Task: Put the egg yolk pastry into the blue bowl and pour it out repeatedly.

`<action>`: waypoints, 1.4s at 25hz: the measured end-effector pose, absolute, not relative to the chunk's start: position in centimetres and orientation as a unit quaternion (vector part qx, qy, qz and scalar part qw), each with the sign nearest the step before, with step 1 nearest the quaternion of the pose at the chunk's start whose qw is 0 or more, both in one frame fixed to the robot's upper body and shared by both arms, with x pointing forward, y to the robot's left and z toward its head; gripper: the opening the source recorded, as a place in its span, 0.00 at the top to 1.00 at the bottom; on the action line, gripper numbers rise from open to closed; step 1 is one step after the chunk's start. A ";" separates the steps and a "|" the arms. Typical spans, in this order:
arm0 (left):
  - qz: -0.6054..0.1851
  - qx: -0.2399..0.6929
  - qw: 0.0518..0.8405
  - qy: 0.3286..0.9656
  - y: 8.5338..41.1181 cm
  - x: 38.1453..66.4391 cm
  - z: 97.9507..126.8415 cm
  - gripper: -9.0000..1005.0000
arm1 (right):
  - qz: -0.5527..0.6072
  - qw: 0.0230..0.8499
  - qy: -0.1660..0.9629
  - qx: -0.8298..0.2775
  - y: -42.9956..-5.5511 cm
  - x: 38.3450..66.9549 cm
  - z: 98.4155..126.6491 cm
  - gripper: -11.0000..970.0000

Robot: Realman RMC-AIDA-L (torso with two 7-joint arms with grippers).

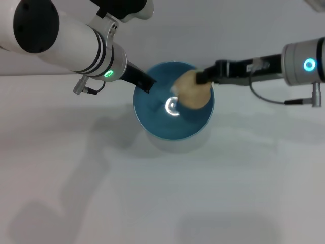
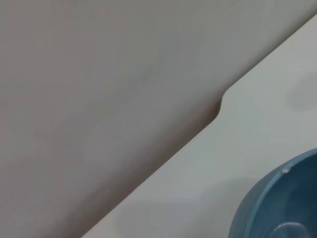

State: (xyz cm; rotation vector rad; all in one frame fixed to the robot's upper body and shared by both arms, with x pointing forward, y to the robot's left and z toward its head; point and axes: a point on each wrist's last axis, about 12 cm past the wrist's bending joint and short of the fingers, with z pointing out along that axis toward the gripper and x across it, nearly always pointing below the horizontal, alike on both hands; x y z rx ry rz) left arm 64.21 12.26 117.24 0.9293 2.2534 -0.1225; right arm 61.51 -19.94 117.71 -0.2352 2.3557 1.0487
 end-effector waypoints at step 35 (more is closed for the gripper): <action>-0.050 0.326 0.403 0.854 13.7 64.7 116.7 0.99 | 0.288 0.438 0.851 -0.042 -28.8 59.6 119.1 0.77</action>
